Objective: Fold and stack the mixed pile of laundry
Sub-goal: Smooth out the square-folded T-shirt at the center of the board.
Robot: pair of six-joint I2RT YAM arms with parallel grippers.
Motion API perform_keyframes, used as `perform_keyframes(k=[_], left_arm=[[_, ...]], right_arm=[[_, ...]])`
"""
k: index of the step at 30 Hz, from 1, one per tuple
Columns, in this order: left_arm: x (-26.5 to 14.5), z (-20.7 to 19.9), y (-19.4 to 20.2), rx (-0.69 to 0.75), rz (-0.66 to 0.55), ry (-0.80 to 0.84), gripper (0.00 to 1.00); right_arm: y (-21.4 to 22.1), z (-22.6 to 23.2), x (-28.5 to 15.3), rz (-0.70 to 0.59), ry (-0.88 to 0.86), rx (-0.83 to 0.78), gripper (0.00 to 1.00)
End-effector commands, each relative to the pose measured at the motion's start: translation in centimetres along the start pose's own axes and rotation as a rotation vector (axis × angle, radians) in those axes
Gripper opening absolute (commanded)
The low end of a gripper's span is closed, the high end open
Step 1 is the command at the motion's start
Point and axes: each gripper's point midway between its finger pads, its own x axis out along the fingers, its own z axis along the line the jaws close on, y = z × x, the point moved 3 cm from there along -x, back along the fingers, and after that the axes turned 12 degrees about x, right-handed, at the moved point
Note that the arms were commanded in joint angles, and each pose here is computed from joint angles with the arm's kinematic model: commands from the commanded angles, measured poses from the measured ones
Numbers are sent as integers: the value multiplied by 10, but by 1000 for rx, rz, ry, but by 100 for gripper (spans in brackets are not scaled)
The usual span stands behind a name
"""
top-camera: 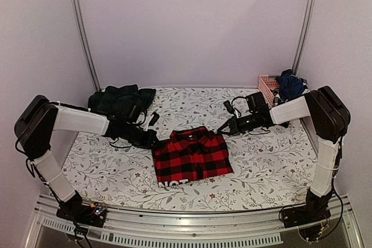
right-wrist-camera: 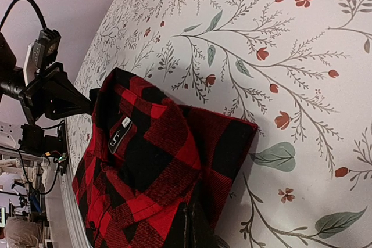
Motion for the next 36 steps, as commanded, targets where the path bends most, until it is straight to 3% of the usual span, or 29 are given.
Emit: perform_keyframes(k=[1, 8, 19, 27, 36], left_arm=[[-12, -4, -6, 19, -42, 12, 0], [-36, -6, -19, 40, -110, -40, 0], [-51, 10, -5, 10, -144, -107, 0], [-38, 35, 15, -51, -112, -156, 0], [-10, 66, 33, -124, -56, -216, 0]], right_arm=[[2, 4, 2, 11, -19, -20, 0], [-3, 19, -2, -4, -42, -59, 0], [-20, 41, 7, -24, -66, -143, 0], [-24, 6, 34, 2, 3, -113, 0], [5, -47, 58, 80, 104, -25, 0]])
